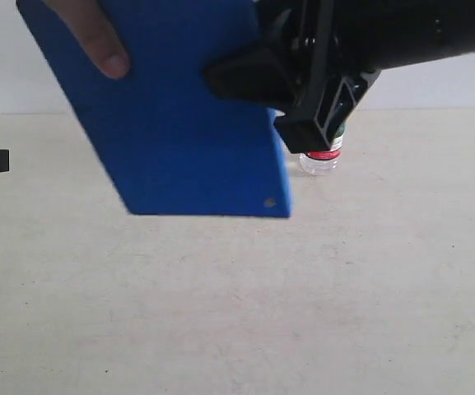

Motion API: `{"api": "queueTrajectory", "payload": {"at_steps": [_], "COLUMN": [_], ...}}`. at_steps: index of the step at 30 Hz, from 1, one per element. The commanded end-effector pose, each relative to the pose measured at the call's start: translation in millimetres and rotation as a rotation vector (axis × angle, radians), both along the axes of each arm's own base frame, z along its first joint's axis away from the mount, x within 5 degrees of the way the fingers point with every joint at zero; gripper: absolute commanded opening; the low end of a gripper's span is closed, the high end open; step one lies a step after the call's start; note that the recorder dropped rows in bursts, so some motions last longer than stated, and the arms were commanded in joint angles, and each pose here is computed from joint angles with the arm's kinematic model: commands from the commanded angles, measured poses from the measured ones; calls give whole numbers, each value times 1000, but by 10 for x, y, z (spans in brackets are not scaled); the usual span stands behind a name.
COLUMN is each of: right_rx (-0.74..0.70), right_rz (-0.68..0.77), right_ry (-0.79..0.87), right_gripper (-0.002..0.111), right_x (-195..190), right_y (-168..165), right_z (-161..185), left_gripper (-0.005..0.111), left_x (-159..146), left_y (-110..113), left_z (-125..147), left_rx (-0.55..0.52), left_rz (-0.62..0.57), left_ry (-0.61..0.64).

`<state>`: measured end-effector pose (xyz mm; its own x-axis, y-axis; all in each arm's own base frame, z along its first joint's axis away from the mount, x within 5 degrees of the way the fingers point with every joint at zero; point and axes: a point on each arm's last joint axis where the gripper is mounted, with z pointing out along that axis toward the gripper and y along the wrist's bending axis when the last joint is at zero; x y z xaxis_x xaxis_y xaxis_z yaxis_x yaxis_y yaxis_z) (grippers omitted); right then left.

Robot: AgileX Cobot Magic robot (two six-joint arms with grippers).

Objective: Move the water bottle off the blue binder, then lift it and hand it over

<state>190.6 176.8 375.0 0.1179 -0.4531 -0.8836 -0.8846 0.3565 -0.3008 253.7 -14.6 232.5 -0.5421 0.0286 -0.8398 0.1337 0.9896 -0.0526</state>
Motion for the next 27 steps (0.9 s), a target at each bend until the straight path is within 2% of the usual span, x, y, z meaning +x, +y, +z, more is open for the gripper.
{"api": "queueTrajectory", "payload": {"at_steps": [1, 3, 4, 5, 6, 7, 8, 9, 10, 11, 12, 14, 17, 18, 20, 21, 22, 27], "right_rx": [40, 73, 93, 101, 99, 117, 148, 247, 297, 418, 447, 577, 777, 835, 866, 851, 728, 563], "right_rz": [-63, -110, -133, -170, -185, -219, -245, -290, -296, -301, -297, -304, -443, -555, -688, -682, -645, -554], "right_ry": [-15, -28, -28, -48, -69, -124, -148, -189, -199, -206, -199, -198, -78, -39, -60, -14, -36, -9], "right_gripper": [68, 57, 47, 25, 9, 1, -1, 0, 0, 0, 0, 0, 0, 0, 0, 0, 0, 0], "right_x": [10, -22, -73, -222, -335, -607, -760, -1104, -1247, -1574, -1664, -1862, -1582, -1431, -1315, -1312, -1324, -1364], "right_y": [-45, -106, -158, -304, -401, -628, -757, -1029, -1129, -1350, -1406, -1555, -1520, -1540, -1607, -1585, -1535, -1441], "right_z": [78, 158, 217, 339, 413, 573, 649, 756, 769, 694, 586, 13, -773, -1110, -1445, -1477, -1527, -1628], "left_gripper": [4, 4, 4, 4, 4, 4, 4, 4, 4, 4, 4, 4, 4, 4, 4, 4, 4, 4], "left_x": [-15, -8, -17, -75, -131, -289, -396, -650, -756, -1010, -1110, -1510, -1784, -1837, -1884, -1884, -1888, -1884], "left_y": [-7, 2, 6, 22, 44, 120, 162, 195, 188, 131, 110, 115, 177, 227, 269, 269, 256, 225], "left_z": [14, 38, 55, 125, 192, 403, 533, 760, 837, 948, 968, 859, 540, 328, 3, -145, -278, -273], "left_rx": [-68, -61, -54, -44, -32, -11, -5, -6, -15, -41, -41, -39, -85, -88, -152, -152, -164, -187], "left_rz": [38, 40, 41, 53, 73, 151, 196, 228, 220, 155, 128, 125, 205, 263, 333, 337, 327, 298], "left_ry": [5, -4, -12, -40, -68, -154, -210, -329, -377, -481, -517, -620, -654, -632, -585, -552, -526, -526]}}
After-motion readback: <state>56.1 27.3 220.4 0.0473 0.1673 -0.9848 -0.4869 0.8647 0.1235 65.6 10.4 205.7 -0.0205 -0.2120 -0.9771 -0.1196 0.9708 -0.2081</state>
